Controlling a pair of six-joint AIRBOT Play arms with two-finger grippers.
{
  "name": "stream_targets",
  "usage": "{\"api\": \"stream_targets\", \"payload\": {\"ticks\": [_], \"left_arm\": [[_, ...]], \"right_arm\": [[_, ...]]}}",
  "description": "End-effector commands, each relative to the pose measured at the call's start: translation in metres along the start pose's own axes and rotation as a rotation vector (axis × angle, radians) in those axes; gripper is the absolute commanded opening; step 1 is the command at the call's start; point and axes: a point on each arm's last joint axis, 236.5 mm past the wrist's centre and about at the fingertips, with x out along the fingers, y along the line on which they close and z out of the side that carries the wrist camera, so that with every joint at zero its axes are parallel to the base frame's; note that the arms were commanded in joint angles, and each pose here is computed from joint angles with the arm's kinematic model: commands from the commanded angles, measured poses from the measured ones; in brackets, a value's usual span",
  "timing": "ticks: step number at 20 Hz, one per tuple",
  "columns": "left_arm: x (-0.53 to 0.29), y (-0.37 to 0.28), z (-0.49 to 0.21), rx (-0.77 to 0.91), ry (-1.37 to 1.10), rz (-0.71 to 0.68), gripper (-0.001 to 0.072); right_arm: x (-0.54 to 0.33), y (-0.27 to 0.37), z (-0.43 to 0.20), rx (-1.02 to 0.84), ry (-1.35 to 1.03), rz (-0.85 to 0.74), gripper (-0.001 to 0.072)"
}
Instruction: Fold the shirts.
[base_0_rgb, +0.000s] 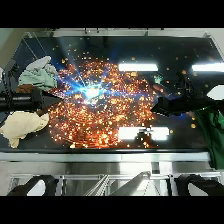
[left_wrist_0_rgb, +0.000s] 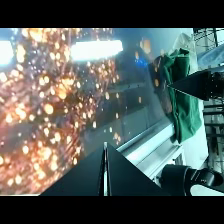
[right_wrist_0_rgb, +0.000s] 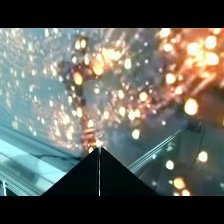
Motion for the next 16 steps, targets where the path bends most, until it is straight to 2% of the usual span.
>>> {"api": "stream_targets", "payload": {"ticks": [1, 4, 6, 7, 8, 9, 10, 12, 14, 16], "left_arm": [[0.0, 0.0, 0.0, -0.002, 0.0, 0.001, 0.002], [-0.003, 0.006, 0.013, 0.005, -0.05, 0.033, 0.002], [-0.025, 0.025, 0.055, 0.069, -0.182, 0.174, 0.0023], [-0.045, 0.038, 0.085, 0.106, -0.257, 0.277, 0.0169], [-0.065, 0.055, 0.112, 0.125, -0.313, 0.384, 0.0396], [-0.085, 0.076, 0.138, 0.15, -0.348, 0.499, 0.0689], [-0.099, 0.096, 0.163, 0.189, -0.363, 0.592, 0.0719], [-0.113, 0.129, 0.215, 0.255, -0.406, 0.702, 0.072], [-0.105, 0.168, 0.263, 0.311, -0.448, 0.753, 0.0718], [-0.08, 0.222, 0.294, 0.29, -0.451, 0.76, 0.0717]], "right_arm": [[0.0, 0.001, -0.001, 0.0, 0.005, 0.002, 0.0021], [0.0, 0.001, -0.001, 0.0, 0.006, 0.002, 0.0021], [0.0, 0.001, -0.001, 0.0, 0.005, 0.002, 0.0021], [0.0, 0.001, -0.001, 0.0, 0.005, 0.002, 0.0021], [0.0, 0.001, -0.001, 0.0, 0.006, 0.002, 0.0021], [0.0, 0.001, -0.001, 0.0, 0.006, 0.002, 0.0021], [0.0, 0.001, -0.001, 0.0, 0.005, 0.002, 0.0021], [0.0, 0.001, -0.001, 0.0, 0.005, 0.002, 0.0021], [0.0, 0.001, -0.001, 0.0, 0.006, 0.003, 0.0021], [0.0, 0.001, -0.001, 0.001, 0.005, 0.005, 0.0021]]}}
